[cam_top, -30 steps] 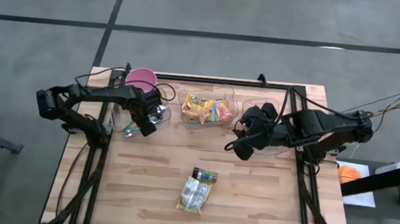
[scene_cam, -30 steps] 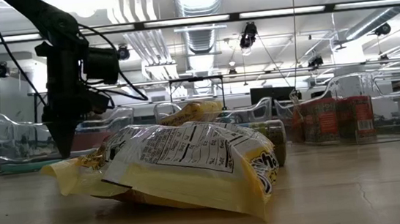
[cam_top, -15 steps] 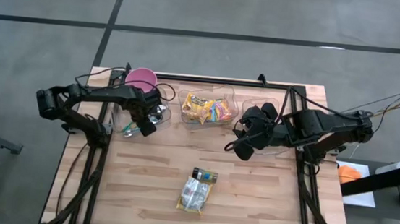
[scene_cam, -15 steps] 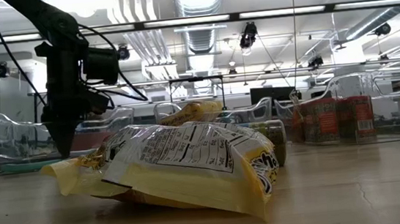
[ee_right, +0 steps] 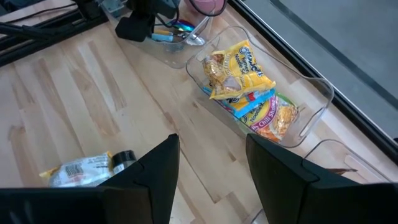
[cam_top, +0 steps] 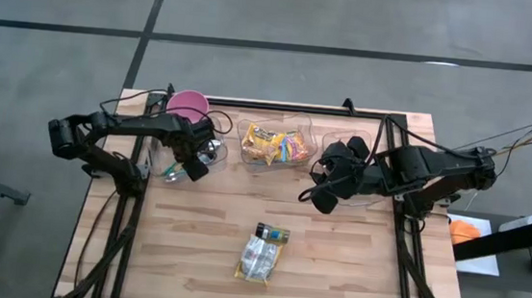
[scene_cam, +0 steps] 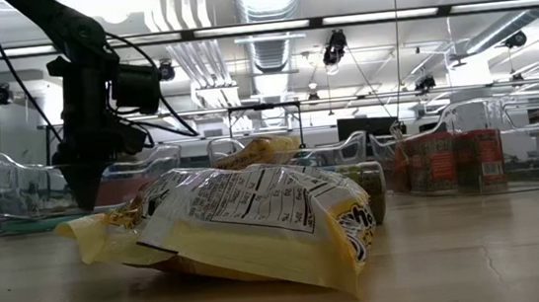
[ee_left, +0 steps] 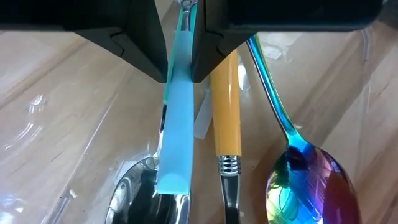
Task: Pick & Place Food Item
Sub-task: Put the blue spoon into the left transparent bin
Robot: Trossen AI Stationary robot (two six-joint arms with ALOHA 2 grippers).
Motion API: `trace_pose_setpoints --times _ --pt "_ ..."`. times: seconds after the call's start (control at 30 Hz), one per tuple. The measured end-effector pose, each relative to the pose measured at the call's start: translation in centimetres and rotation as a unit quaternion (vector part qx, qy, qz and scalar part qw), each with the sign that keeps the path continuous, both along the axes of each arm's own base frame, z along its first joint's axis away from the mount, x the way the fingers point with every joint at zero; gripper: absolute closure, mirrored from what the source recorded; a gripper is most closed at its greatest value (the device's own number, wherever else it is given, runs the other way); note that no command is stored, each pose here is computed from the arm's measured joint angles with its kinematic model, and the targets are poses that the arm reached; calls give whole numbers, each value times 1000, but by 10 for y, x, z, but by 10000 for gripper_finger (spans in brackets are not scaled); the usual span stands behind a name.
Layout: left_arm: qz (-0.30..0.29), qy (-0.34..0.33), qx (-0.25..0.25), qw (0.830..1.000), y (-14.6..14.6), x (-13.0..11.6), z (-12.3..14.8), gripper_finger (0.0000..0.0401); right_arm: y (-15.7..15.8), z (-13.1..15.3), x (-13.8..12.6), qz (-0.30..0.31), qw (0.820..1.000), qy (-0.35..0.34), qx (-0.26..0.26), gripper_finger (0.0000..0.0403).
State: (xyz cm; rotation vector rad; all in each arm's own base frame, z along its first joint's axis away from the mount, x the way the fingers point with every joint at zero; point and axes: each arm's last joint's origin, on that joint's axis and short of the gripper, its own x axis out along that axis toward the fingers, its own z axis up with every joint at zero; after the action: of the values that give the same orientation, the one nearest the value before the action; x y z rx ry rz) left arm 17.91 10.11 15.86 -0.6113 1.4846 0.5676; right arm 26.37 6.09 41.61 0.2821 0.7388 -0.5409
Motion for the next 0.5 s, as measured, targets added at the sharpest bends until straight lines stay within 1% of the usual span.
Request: trace_pose_setpoints --times 0.17,0.27,0.37,0.5 --pt "4 -3 -5 1000 0 0 0 313 0 0 0 1 1000 1 -1 221" --pt "4 -3 -7 1000 0 0 0 296 0 0 0 2 1000 1 -1 221" --pt "7 -2 -11 1000 -1 0 0 264 0 0 0 2 1000 3 -2 221" --pt "16 0 -13 1000 -1 -1 0 207 0 0 0 2 1000 4 -2 221"
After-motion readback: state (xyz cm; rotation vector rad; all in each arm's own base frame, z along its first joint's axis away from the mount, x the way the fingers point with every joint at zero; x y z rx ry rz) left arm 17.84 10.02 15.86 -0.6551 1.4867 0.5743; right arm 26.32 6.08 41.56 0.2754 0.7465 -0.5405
